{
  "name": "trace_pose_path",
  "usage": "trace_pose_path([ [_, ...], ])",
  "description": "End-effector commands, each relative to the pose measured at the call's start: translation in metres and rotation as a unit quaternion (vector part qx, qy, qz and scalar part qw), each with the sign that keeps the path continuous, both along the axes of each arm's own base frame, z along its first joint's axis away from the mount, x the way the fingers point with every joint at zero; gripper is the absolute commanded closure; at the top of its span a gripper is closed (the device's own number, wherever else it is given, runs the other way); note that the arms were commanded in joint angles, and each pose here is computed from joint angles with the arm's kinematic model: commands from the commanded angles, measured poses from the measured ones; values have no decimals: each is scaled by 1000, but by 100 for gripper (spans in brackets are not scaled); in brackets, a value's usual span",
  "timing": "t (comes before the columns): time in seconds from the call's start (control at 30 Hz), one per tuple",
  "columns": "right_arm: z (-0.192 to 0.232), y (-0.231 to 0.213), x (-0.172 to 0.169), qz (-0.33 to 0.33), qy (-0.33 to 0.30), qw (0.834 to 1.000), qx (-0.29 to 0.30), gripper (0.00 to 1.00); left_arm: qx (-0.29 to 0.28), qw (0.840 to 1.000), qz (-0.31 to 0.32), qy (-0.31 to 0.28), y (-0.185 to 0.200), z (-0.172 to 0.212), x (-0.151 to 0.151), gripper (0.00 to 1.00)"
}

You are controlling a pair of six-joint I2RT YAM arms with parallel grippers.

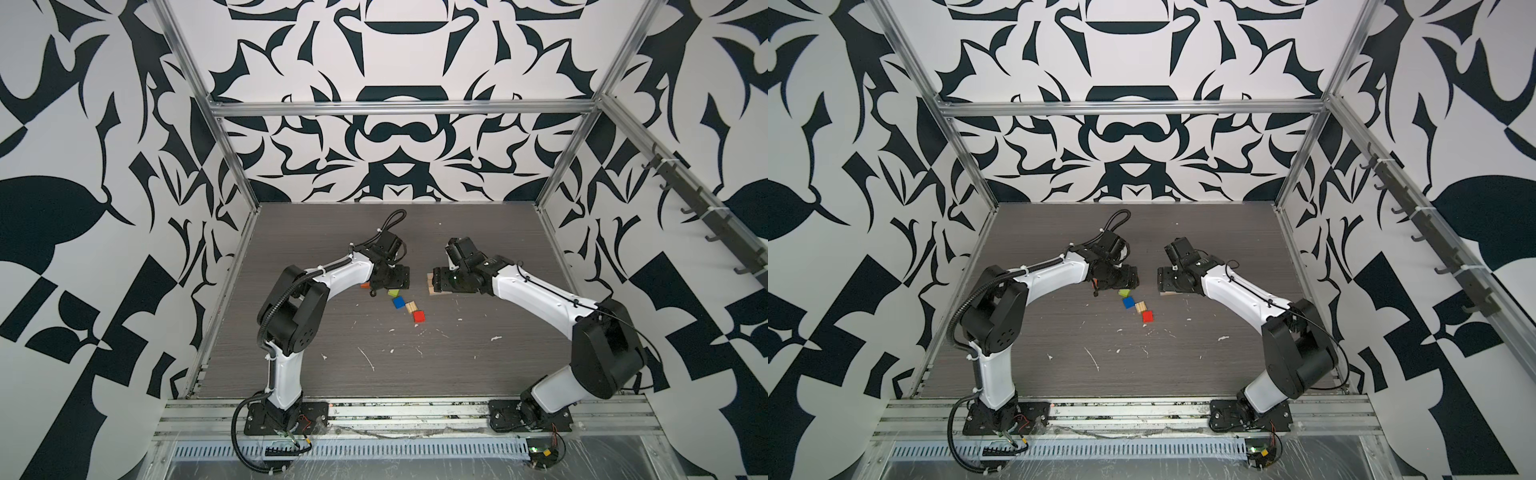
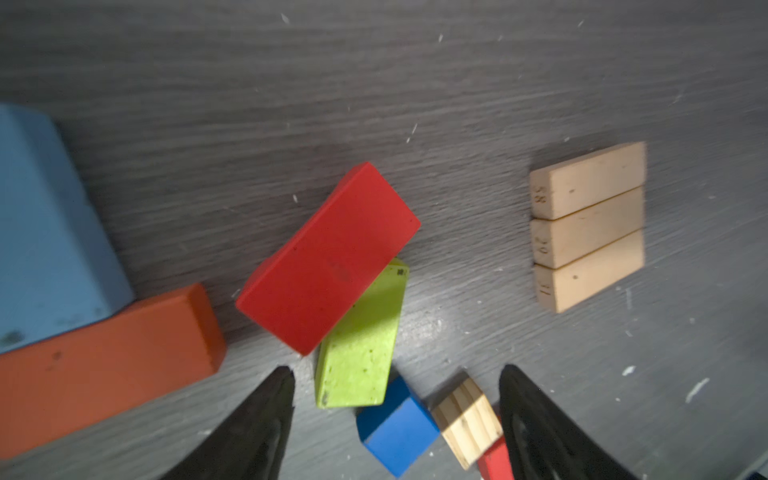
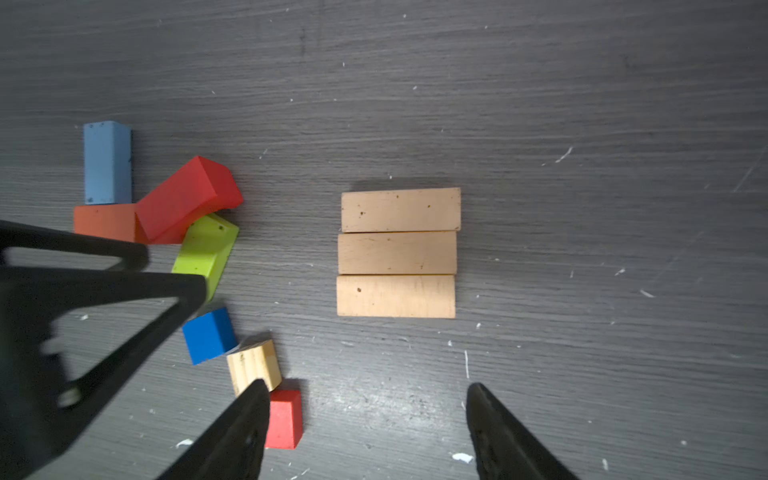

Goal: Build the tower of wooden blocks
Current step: 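Lower the left gripper and grasp the lime green block under the red block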

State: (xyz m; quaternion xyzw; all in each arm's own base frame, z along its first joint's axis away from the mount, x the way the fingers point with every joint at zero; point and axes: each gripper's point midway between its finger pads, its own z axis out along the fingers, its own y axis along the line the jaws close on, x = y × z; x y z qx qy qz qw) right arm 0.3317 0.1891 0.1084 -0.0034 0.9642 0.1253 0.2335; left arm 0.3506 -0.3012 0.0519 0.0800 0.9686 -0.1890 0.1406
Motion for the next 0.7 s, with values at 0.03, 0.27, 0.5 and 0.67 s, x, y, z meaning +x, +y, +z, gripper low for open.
trace_pose_path([
  [0.03, 11, 1, 3, -11, -16, 999, 26, 23, 11, 1000, -6, 1, -2, -6, 4, 21],
  [0.27, 8, -4, 2, -17, -12, 1000, 23, 25, 23, 1000, -8, -1, -4, -13, 12, 32],
  [0.5, 5, -5, 2, -17, -7, 1000, 24, 26, 45, 999, -11, -7, 0, -18, 17, 41],
  [0.67, 2, -5, 2, -18, -3, 1000, 25, 26, 60, 998, -17, -4, 6, -24, 10, 41],
])
